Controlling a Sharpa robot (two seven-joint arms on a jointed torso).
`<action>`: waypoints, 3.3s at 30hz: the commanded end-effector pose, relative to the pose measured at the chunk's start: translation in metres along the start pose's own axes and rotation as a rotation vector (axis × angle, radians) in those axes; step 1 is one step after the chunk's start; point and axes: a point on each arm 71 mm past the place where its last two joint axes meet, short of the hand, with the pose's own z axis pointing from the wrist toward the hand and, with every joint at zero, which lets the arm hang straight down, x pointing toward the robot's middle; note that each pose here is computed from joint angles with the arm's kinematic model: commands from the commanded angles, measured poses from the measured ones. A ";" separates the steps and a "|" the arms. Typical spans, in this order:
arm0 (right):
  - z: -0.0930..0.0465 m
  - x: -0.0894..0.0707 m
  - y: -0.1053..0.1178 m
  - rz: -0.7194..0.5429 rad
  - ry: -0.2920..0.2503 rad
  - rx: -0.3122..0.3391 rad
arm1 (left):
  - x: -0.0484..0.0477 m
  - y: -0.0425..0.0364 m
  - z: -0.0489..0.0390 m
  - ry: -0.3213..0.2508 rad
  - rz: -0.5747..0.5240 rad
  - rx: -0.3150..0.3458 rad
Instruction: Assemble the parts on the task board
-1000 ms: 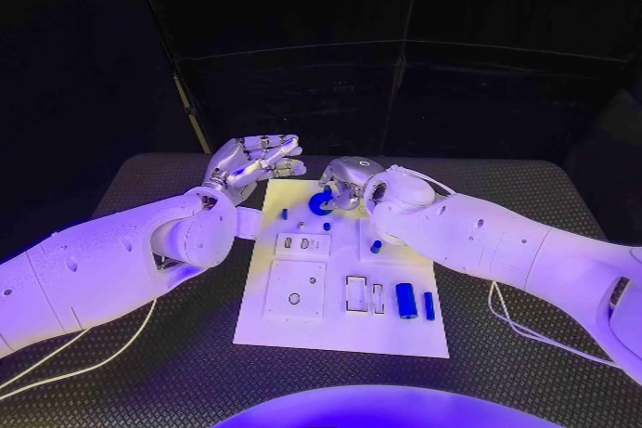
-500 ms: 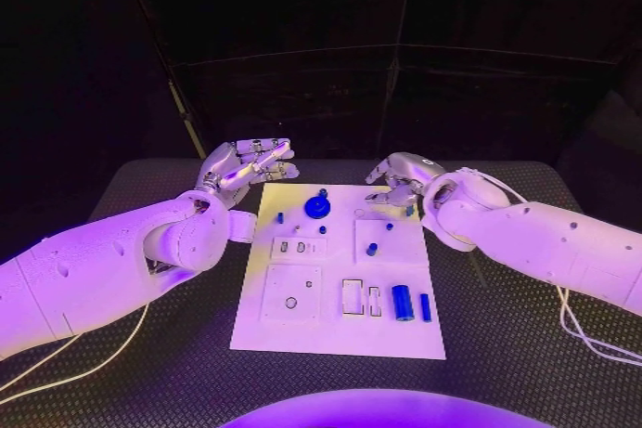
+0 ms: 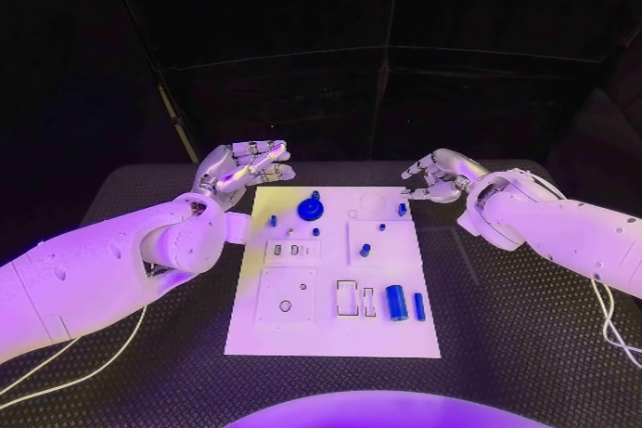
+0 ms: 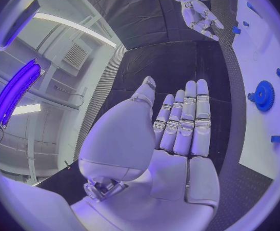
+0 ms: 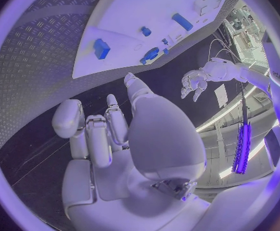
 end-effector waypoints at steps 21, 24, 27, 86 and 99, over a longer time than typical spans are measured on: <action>-0.008 0.029 -0.021 0.069 0.101 0.014 | 0.0000 0.0001 0.0030 0.009 -0.002 0.012; -0.007 0.031 -0.021 0.070 0.106 0.013 | 0.0000 0.0002 0.0031 0.009 -0.002 0.012; -0.006 0.033 -0.021 0.072 0.109 0.012 | -0.0001 0.0003 0.0032 0.008 -0.002 0.011; -0.008 0.036 -0.004 0.063 0.007 0.025 | -0.0038 0.0002 0.0027 -0.002 0.004 0.009; -0.012 0.068 0.100 0.024 0.072 -0.090 | -0.0044 0.0000 0.0024 -0.003 0.005 0.008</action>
